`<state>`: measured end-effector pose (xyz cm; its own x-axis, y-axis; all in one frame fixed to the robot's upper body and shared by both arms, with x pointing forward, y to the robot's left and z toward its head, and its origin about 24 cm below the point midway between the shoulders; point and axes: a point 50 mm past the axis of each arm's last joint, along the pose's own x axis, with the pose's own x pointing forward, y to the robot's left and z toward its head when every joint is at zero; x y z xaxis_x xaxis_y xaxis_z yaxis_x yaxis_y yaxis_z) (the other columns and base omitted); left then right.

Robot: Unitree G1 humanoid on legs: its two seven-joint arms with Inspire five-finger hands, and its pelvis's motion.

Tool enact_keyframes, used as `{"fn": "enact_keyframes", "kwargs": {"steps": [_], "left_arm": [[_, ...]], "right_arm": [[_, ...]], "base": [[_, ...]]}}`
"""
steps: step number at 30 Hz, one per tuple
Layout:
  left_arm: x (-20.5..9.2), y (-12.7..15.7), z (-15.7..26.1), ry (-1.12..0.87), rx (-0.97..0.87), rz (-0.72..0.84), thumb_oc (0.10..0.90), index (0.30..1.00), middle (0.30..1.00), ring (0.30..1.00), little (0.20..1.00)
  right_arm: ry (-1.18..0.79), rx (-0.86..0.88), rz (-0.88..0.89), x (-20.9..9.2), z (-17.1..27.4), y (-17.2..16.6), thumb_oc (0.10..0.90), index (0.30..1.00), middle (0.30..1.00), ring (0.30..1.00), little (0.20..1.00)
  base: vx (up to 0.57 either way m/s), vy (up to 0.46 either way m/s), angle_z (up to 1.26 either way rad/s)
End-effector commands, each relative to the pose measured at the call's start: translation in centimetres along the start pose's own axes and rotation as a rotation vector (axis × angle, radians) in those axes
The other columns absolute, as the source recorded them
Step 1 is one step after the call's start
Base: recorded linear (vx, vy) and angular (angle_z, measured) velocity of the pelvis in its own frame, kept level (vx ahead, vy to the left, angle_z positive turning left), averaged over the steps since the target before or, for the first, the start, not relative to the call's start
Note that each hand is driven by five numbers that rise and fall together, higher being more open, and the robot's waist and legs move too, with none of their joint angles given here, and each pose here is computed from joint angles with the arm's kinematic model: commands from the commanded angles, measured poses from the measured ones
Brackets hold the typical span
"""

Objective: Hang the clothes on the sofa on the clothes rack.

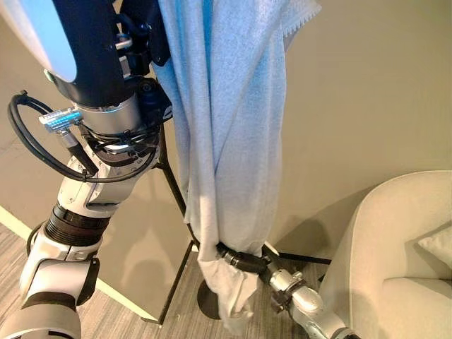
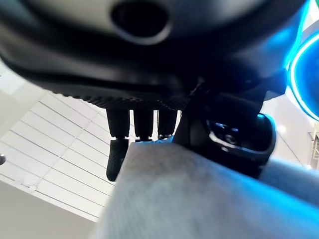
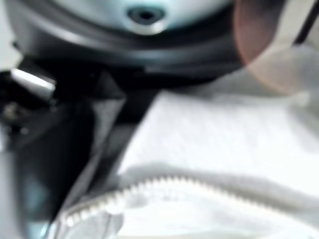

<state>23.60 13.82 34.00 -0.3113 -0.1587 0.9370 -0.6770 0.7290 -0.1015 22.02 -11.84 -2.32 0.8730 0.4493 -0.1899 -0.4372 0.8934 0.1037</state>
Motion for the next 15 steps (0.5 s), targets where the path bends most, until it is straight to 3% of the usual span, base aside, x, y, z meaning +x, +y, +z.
{"fn": "enact_keyframes", "kwargs": {"steps": [1,4,6,9,12,13,14,15], "left_arm": [[4.1,3.1,-3.7,-0.019,0.237,0.156,0.400,0.300,0.300,0.300,0.300],[3.3,4.1,-4.3,-0.027,0.309,0.140,0.400,0.300,0.300,0.300,0.300],[2.2,4.9,-5.1,0.014,0.346,0.105,0.400,0.300,0.300,0.300,0.300],[2.9,6.1,-4.9,-0.024,0.358,0.120,0.400,0.300,0.300,0.300,0.300],[3.0,6.5,-4.6,-0.050,0.363,0.170,0.400,0.300,0.300,0.300,0.300],[1.9,6.8,-4.7,-0.028,0.365,0.179,0.400,0.300,0.300,0.300,0.300],[0.8,7.0,-4.7,-0.008,0.374,0.148,0.400,0.300,0.300,0.300,0.300],[0.2,7.2,-4.7,0.005,0.380,0.133,0.400,0.300,0.300,0.300,0.300]], "right_arm": [[-0.291,0.199,-0.249,-0.6,4.2,-3.5,0.400,0.300,0.300,0.300,0.300],[-0.469,0.400,-0.433,-3.0,5.8,-6.9,0.400,0.300,0.300,0.300,0.300],[-0.607,0.350,-0.563,-4.7,8.4,-8.6,0.400,0.300,0.300,0.300,0.300],[-0.801,-0.003,-0.778,-5.4,14.2,-9.5,0.400,0.300,0.300,0.300,0.300],[-1.056,-0.368,-0.895,-6.1,20.5,-8.3,0.400,0.300,0.300,0.300,0.300],[-1.244,-0.678,-0.957,-7.4,24.7,-6.9,0.400,0.300,0.300,0.300,0.300],[-1.348,-0.859,-0.984,-8.4,27.1,-6.1,0.400,0.300,0.300,0.300,0.300],[-1.378,-0.906,-0.981,-8.6,27.7,-5.7,0.400,0.300,0.300,0.300,0.300]], "base": [[0.04,0.068,-0.06],[0.06,0.047,-0.38],[0.02,0.019,-0.20],[-0.03,0.004,-0.02],[0.02,0.030,0.12],[0.02,0.006,0.21],[0.03,-0.010,0.25],[0.02,-0.039,0.22]]}}
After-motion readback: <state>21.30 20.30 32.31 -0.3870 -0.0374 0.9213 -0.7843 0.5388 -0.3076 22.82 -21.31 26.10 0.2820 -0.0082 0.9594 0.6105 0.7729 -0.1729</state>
